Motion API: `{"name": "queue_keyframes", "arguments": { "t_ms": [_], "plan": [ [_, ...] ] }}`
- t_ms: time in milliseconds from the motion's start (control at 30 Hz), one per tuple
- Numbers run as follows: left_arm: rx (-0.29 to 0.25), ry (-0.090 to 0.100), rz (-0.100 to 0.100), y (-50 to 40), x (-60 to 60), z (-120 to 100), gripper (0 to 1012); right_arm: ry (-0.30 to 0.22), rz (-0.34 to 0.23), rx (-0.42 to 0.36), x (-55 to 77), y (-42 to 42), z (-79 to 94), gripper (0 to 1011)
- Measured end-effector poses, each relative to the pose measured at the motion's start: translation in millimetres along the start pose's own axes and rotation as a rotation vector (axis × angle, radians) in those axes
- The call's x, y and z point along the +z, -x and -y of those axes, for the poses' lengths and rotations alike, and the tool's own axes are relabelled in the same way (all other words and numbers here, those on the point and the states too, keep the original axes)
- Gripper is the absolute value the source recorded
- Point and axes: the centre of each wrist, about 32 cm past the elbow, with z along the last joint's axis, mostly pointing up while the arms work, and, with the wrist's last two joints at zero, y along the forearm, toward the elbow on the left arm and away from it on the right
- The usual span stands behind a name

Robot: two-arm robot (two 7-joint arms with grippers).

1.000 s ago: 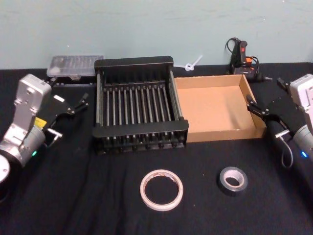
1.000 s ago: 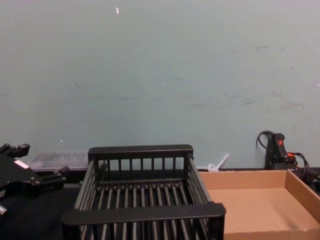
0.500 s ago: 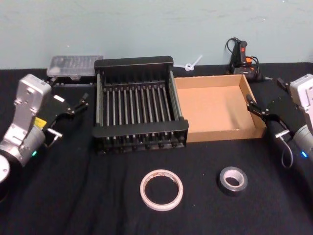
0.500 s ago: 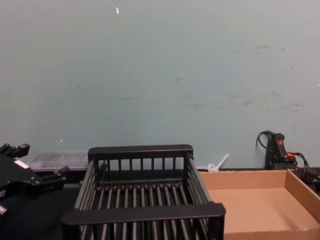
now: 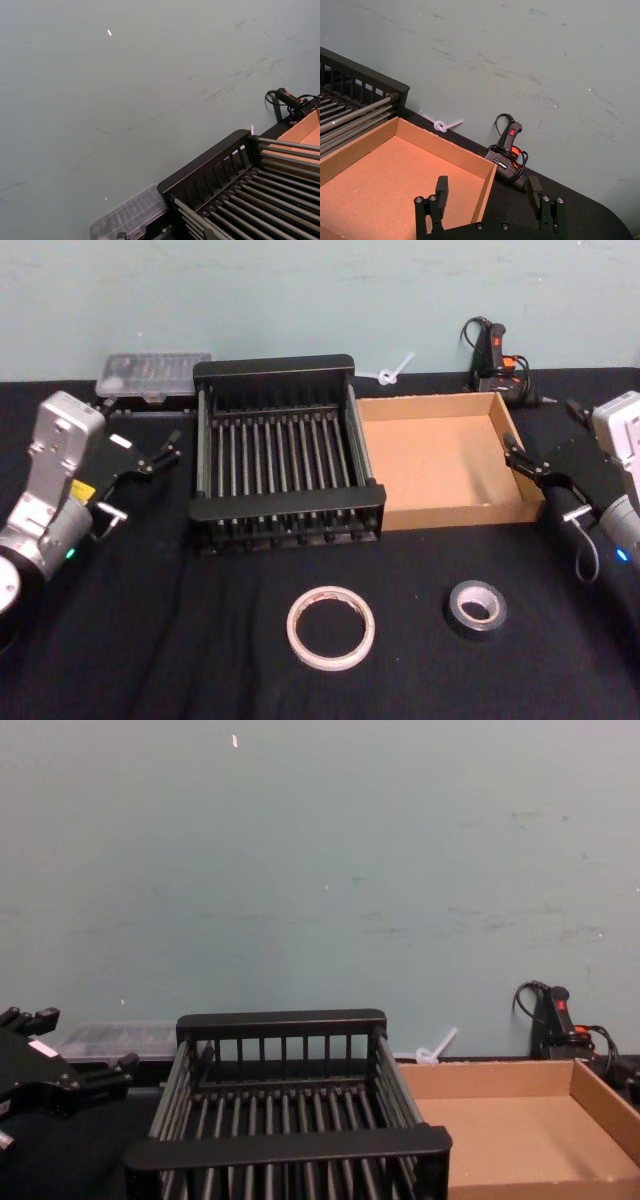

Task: Pick up the white tape and place it into the black box , Pick up the silver tape and place it into the brown box.

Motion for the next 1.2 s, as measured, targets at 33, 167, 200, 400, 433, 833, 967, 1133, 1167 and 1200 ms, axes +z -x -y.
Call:
{"name": "queue_keyframes", "arguments": {
  "t_ms": [33,167,200,400,433,833,967,1133,1167,1200],
  "plan": [
    [0.0,0.0,0.0,0.0,0.0,0,1001,0.0,0.0,0.0,0.0,0.0,0.0,1000],
    [0.0,0.0,0.0,0.0,0.0,0,1001,0.0,0.0,0.0,0.0,0.0,0.0,1000],
    [0.0,0.0,0.0,0.0,0.0,0,1001,0.0,0.0,0.0,0.0,0.0,0.0,1000],
    [0.0,0.0,0.0,0.0,0.0,0,1001,-0.003,-0.006,0.007,0.0,-0.5,0.1,1000],
    [0.0,0.0,0.0,0.0,0.0,0,1001,-0.004,-0.008,0.009,-0.1,-0.5,0.3,1000],
    [0.0,0.0,0.0,0.0,0.0,0,1002,-0.024,-0.037,0.054,8.8,2.2,14.3,1000],
    [0.0,0.0,0.0,0.0,0.0,0,1001,-0.025,-0.061,0.075,13.6,4.4,23.8,1000],
    [0.0,0.0,0.0,0.0,0.0,0,1001,-0.021,-0.105,0.101,18.9,7.4,33.8,1000],
    [0.0,0.0,0.0,0.0,0.0,0,1002,-0.02,-0.119,0.112,20.8,8.7,37.4,1000],
    [0.0,0.0,0.0,0.0,0.0,0,1001,-0.019,-0.123,0.116,21.3,9.2,38.7,1000]
  ]
}}
